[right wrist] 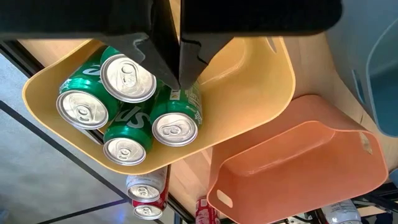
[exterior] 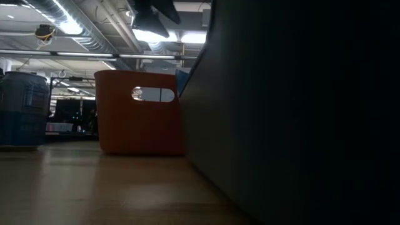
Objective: Sort soda cans
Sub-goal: Put the white soda can into the orange bin
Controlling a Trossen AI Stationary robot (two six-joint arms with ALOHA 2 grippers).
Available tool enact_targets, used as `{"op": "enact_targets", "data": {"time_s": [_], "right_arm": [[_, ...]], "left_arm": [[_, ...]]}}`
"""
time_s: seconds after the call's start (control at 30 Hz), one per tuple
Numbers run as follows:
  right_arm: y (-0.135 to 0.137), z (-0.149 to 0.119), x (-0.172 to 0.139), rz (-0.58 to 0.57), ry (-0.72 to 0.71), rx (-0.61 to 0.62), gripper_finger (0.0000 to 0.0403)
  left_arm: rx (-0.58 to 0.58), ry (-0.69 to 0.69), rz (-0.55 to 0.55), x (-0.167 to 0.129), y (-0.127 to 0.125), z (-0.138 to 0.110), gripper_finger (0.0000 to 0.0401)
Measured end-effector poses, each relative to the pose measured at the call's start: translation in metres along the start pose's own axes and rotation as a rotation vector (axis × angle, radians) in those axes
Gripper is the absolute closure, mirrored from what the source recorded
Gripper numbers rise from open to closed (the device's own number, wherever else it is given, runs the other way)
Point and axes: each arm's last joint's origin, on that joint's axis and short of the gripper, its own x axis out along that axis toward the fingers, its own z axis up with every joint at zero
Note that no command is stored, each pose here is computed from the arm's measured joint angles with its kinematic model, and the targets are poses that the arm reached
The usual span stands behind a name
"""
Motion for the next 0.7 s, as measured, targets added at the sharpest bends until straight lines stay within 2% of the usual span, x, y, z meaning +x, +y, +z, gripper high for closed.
{"op": "enact_targets", "data": {"time_s": [0.3, 0.7], "right_arm": [[0.000, 0.000, 0.000, 0.000, 0.001, 0.000, 0.0397], [0.000, 0.000, 0.000, 0.000, 0.001, 0.000, 0.0397]], "left_arm": [[-0.079, 0.021, 0.002, -0.033, 0.008, -0.009, 0.0017], [-0.137, 0.120, 0.020, -0.036, 0.008, -0.020, 0.0017]]}}
